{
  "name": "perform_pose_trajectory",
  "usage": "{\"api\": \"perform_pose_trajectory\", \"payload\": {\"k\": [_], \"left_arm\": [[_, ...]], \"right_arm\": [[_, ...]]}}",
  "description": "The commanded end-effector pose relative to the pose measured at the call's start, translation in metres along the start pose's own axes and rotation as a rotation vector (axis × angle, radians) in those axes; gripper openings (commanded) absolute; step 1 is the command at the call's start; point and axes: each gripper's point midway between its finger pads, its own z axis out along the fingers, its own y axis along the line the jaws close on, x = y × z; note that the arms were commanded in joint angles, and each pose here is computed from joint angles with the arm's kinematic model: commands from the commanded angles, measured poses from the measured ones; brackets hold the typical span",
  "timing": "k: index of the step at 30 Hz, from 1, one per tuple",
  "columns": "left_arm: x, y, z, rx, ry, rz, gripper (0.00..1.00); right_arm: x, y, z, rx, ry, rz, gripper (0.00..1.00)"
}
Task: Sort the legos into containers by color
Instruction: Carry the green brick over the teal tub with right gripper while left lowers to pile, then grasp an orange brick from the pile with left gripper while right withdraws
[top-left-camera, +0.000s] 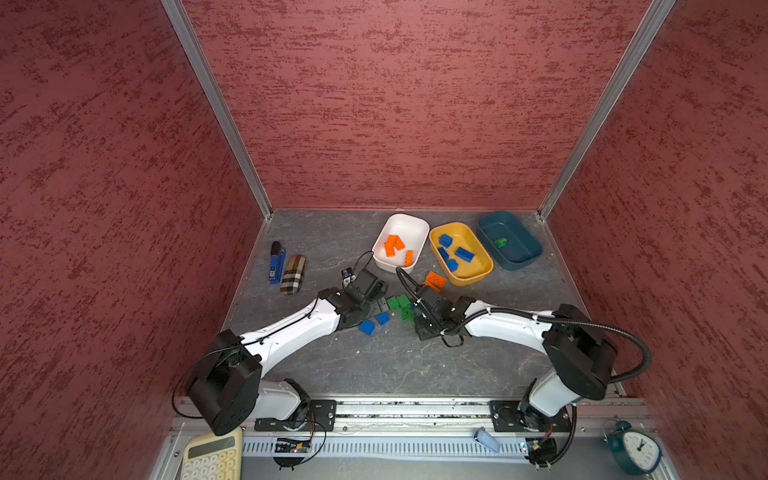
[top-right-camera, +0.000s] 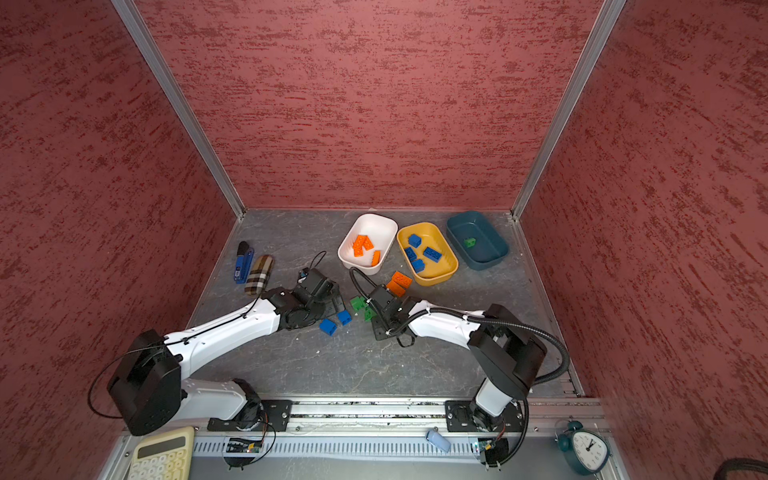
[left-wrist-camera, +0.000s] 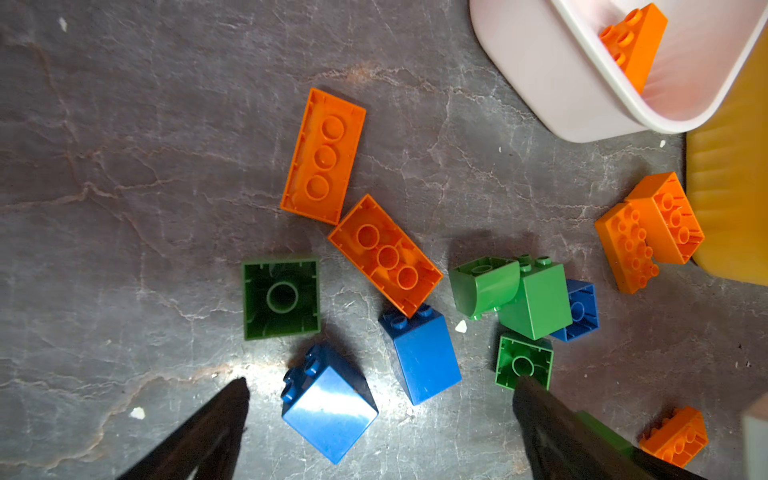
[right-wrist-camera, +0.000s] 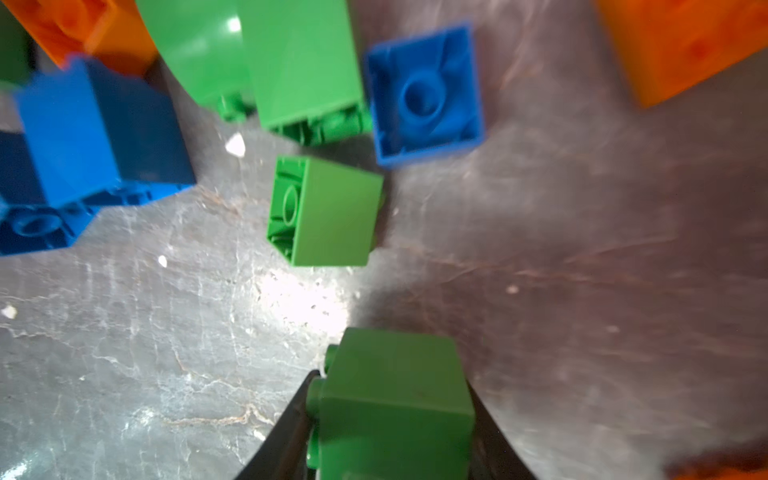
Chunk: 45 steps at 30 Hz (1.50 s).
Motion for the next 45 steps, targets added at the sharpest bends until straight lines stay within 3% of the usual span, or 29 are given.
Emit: {"api": "perform_pose_trajectory", "payload": {"k": [1,7,16,20,28,36,39,45], "left_arm": [[-0.021,-0.008,-0.01,0.0,-0.061,-0.026,0.99],[-0.038,-0.01,-0.007,0.02,-0.046,-0.039,0.99],[-0.066,-0.003,-0.008,0.045,-0.081,-0.028,1.0],[-0.07,-0.002,-0.004,0.065,-0.075,-0.019,0.99],[-0.072,0.015,0.002,0.013,-0.086,-0.063,1.0],[-0.067,0.021,0.016,-0.032,-0.025,-0.019,0.99],[-0.065,0.021,0.027,-0.058,0.004,0.015,0.99],[-0.066,0.015,0.041,-0.08,0.05,0.074,0.99]], "right_arm": [[-0.039,-0.019,-0.022,0.017,-0.165,0.0,0.37],[-0.096,-0.067,-0.058,-0.006,-0.406,0.091,0.35],[-0.165,-0.175,-0.097,0.121,-0.664,0.326,0.35],[-0.187,-0.218,-0.117,0.156,-0.762,0.354,0.35],[-0.207,-0.299,-0.098,0.315,-0.687,0.37,0.36],[-0.208,-0.376,-0.063,0.441,-0.549,0.497,0.38],[-0.211,-0.388,-0.051,0.438,-0.489,0.529,0.47],[-0.217,-0.393,-0.057,0.457,-0.465,0.557,0.75]]}}
